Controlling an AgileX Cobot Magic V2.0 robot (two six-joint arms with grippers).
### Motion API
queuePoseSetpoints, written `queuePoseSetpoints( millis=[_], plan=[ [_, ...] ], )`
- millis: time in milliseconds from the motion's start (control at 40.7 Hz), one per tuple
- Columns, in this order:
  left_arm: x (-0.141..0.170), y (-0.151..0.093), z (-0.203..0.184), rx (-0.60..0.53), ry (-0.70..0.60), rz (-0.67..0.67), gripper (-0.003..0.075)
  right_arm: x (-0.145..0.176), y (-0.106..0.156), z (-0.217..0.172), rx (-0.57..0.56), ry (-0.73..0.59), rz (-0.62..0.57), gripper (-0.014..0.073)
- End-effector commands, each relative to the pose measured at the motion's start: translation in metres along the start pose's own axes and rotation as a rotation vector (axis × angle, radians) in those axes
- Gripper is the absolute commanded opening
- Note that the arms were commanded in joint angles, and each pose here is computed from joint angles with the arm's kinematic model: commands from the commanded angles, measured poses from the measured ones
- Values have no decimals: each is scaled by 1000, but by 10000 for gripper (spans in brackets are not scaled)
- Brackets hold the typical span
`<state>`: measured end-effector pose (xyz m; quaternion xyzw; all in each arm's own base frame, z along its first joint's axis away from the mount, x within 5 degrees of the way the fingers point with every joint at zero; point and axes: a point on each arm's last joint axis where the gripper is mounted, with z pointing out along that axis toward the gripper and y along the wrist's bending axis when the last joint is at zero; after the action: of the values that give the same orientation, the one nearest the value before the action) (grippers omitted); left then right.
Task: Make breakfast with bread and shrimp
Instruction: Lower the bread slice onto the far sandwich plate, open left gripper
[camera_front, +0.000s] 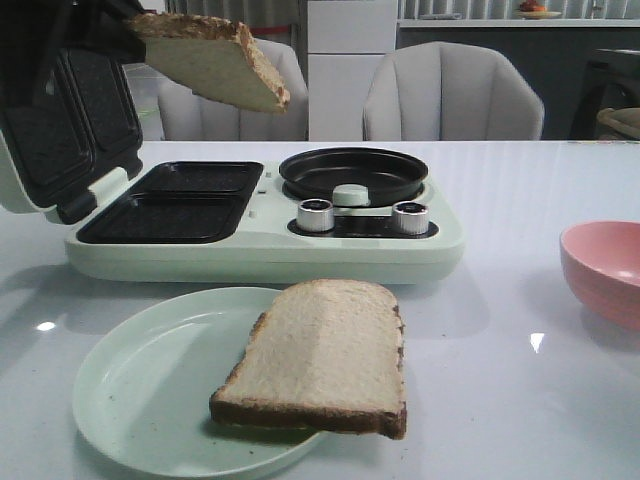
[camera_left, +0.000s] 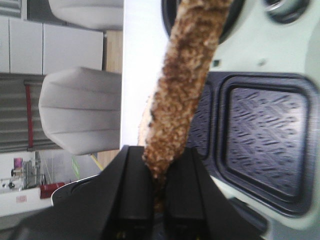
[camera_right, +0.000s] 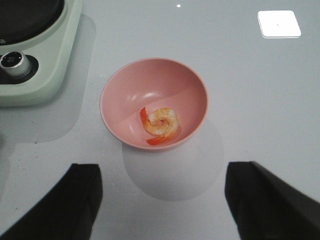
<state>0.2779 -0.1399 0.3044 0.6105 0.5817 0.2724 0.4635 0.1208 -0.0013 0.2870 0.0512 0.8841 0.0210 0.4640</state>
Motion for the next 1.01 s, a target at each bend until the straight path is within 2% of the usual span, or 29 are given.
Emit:
queuePoseSetpoints(
  millis=[0, 197, 442, 614, 811, 885, 983],
  plan=[
    [-2, 32, 19, -72, -21, -28, 99, -15, 1, -3, -6, -97, -16, 610],
    [8, 50, 79, -77, 41, -51, 99, -15, 1, -3, -6, -97, -16, 610],
    [25, 52, 134, -67, 95, -69, 99, -15, 1, -3, -6, -97, -16, 610],
    [41, 39, 161, -32, 138, -78, 99, -15, 1, -3, -6, -97, -16, 610],
    [48, 27, 172, 9, 187, -127, 104, -15, 1, -3, -6, -98, -16, 610],
    [48, 27, 171, 12, 187, -151, 132, -15, 1, -3, -6, -98, -16, 610],
    [49, 26, 171, 15, 194, -155, 247, -15, 1, -3, -6, -98, -16, 610]
  ],
)
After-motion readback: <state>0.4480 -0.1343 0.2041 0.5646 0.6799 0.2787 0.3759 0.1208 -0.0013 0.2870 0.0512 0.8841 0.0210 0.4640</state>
